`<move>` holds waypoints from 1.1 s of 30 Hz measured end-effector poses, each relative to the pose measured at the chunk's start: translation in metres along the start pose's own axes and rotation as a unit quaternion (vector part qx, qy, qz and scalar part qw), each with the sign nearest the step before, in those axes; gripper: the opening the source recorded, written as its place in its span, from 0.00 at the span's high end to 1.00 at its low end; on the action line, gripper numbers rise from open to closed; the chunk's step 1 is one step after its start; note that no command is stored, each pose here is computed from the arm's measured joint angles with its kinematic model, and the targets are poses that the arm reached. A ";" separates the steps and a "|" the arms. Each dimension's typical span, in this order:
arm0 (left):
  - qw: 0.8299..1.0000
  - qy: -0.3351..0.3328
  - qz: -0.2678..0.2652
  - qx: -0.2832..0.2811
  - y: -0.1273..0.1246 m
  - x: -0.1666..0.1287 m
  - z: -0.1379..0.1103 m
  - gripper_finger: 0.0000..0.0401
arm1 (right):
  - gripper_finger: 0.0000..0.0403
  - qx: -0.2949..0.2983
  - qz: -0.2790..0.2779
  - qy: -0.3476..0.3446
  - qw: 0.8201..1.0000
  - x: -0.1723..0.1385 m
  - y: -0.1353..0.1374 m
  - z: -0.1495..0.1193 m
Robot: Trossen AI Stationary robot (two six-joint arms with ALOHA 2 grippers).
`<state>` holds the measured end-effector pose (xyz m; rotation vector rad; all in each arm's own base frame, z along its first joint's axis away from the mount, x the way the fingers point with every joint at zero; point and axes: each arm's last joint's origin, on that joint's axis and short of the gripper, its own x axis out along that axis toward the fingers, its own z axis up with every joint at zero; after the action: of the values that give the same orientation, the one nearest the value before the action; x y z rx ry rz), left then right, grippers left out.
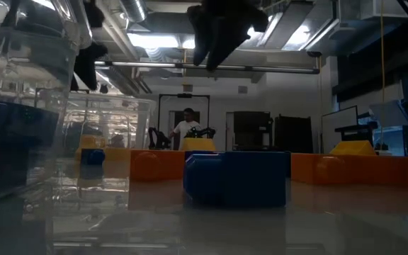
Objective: Sort blocks
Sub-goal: Put the blue game piece into the bottom left transparent bin
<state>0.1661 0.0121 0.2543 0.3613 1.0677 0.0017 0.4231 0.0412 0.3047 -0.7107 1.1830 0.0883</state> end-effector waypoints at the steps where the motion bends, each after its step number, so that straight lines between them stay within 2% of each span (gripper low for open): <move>1: 1.000 0.013 0.001 0.006 0.003 0.005 0.000 0.48 | 0.34 0.001 0.001 0.003 1.000 0.001 -0.001 -0.001; 11: 0.991 0.118 -0.016 0.068 0.025 0.049 -0.002 0.48 | 0.34 0.001 0.009 -0.001 1.000 0.000 0.000 -0.001; 21: 0.979 0.156 -0.013 0.134 0.040 0.088 0.001 0.48 | 0.34 -0.008 0.033 0.041 0.999 0.025 0.015 -0.011; 26: 0.974 0.178 -0.009 0.144 0.044 0.097 -0.001 0.48 | 0.34 0.000 0.059 0.065 0.996 0.040 0.027 -0.019; 30: 0.974 0.186 -0.035 0.127 0.042 0.099 -0.007 0.48 | 0.34 0.008 0.073 0.090 0.993 0.051 0.035 -0.026; 33: 0.975 0.181 -0.030 0.122 0.042 0.099 -0.007 0.48 | 0.34 0.012 0.079 0.106 0.991 0.058 0.041 -0.031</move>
<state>0.2157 0.0708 0.1789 0.5637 1.4457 -0.1227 0.4041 0.0391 0.2295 -0.6163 1.4406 0.1333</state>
